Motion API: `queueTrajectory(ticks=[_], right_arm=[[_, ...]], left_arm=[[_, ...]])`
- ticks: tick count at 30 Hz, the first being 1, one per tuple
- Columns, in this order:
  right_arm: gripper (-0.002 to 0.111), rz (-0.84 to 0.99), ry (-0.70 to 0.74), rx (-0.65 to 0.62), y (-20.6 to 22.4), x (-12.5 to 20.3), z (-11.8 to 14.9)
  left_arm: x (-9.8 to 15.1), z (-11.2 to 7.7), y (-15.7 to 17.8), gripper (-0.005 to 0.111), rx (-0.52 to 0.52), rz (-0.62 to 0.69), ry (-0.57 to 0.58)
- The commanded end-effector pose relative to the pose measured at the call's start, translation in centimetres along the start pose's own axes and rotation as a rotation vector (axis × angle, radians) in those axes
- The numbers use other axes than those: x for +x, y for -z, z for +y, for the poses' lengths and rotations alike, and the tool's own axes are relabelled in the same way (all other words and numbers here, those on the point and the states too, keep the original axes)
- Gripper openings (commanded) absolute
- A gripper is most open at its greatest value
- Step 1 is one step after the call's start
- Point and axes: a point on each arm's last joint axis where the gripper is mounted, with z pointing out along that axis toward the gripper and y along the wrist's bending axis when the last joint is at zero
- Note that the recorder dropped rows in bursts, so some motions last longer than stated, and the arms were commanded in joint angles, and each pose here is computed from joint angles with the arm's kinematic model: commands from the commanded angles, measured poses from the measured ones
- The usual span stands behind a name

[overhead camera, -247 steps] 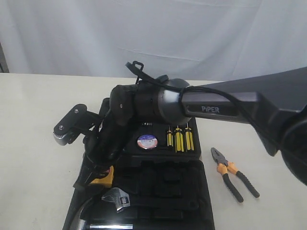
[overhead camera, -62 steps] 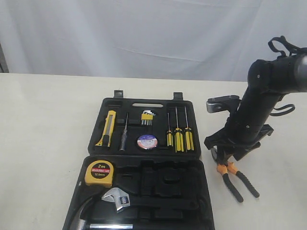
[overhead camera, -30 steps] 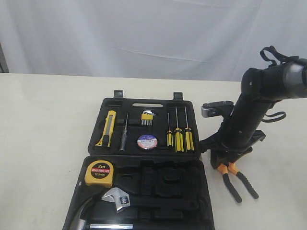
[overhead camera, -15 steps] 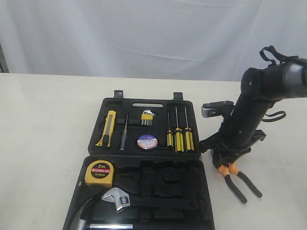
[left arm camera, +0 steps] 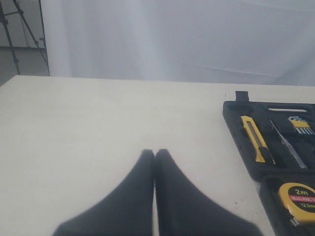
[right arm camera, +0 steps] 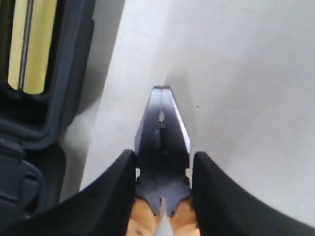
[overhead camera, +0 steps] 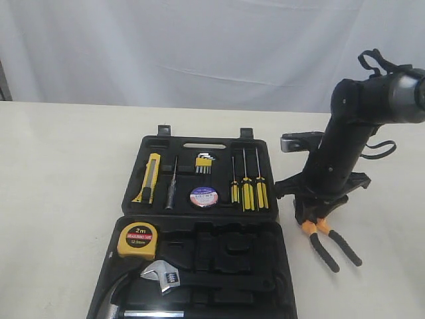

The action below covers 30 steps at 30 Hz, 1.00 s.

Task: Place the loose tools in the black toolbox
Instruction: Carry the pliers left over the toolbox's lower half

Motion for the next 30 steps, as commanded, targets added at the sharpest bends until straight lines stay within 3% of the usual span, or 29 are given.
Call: queueTrajectory(ticks=[1,8,15,21,27,30], right_arm=[[-0.001,0.007,-0.012,0.005,0.6,0.1,-0.2],[-0.001,-0.028,-0.168,0.014,3.5,0.7,0.1],[-0.001,-0.072,-0.167,-0.014,8.3,2.3,1.0],[-0.001,-0.07,-0.113,-0.031,9.5,2.9,1.4],[-0.001,-0.099,0.179,-0.152,9.5,2.7,3.7],[-0.001,-0.144,0.512,-0.172,9.3,2.7,7.2]], left_arm=[[0.1,0.0,0.0,0.0,0.003,-0.001,0.002],[0.1,0.0,0.0,0.0,0.003,-0.001,0.002],[0.1,0.0,0.0,0.0,0.003,-0.001,0.002],[0.1,0.0,0.0,0.0,0.003,-0.001,0.002],[0.1,0.0,0.0,0.0,0.003,-0.001,0.002],[0.1,0.0,0.0,0.0,0.003,-0.001,0.002]])
